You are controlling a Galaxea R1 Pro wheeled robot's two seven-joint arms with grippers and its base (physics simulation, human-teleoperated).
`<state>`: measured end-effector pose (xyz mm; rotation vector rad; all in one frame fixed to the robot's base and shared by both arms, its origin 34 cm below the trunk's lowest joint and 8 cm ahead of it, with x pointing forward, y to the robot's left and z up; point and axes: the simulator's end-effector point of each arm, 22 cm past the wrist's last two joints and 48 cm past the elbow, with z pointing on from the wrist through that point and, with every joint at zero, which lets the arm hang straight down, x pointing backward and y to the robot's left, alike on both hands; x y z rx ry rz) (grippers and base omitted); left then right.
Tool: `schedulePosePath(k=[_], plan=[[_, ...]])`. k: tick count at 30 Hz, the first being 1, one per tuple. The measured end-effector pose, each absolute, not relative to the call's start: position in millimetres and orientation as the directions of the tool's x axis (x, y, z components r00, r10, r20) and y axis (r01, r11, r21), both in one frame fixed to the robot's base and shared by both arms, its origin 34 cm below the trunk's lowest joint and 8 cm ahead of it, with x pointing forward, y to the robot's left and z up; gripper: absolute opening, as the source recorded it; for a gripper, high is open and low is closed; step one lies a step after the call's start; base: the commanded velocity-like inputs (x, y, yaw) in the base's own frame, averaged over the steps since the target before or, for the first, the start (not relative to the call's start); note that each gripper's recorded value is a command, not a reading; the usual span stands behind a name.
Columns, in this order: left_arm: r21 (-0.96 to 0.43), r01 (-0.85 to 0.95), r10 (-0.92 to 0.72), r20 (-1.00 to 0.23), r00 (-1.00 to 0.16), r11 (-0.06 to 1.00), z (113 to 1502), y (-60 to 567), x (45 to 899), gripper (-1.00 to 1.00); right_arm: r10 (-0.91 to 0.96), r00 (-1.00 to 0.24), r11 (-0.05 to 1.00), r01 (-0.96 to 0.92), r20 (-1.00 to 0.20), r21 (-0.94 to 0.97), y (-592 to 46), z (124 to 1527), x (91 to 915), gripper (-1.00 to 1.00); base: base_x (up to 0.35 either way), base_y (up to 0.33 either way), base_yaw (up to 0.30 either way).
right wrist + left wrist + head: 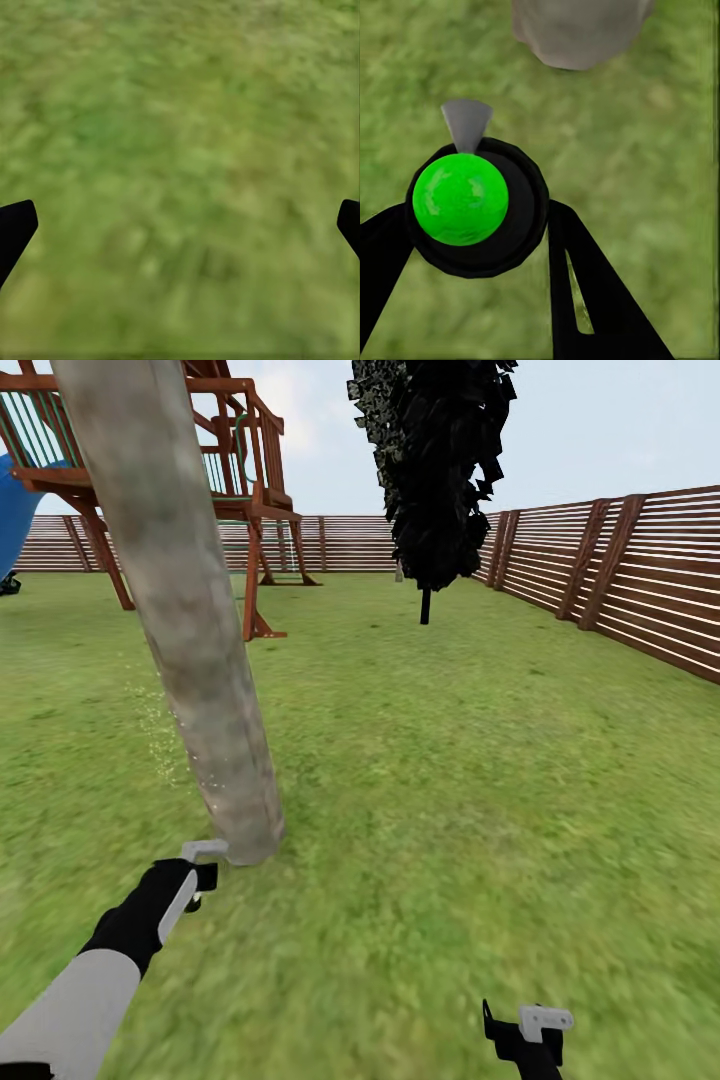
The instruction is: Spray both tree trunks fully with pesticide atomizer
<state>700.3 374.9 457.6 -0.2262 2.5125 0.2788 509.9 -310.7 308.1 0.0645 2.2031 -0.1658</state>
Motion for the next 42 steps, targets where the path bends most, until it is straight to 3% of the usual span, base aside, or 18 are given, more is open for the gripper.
schedulePosePath(k=[7, 13, 31, 42], plan=[[0.096, -0.183, -0.079, -0.641, -0.764, 0.978, 515, 334, 730, -1.00, -0.015, -0.595, 0.990, 0.106, -0.804, -0.097, -311, 308, 510, 1.00, 0.000, 0.000, 0.000], [0.136, -0.212, -0.075, -0.649, -0.757, 0.968, 528, 371, 729, -1.00, -0.015, -0.596, 0.990, 0.105, -0.803, -0.096, -310, 308, 510, 1.00, 0.000, 0.000, 0.000], [0.092, -0.163, -0.058, -0.677, -0.734, 0.982, 599, 332, 753, -1.00, -0.015, -0.595, 0.990, 0.105, -0.803, -0.097, -311, 308, 510, 1.00, -0.027, 0.000, 0.000], [0.109, -0.186, -0.056, -0.706, -0.706, 0.977, 631, 353, 765, -1.00, -0.015, -0.596, 0.990, 0.105, -0.803, -0.097, -311, 308, 510, 1.00, 0.000, 0.000, 0.000]])
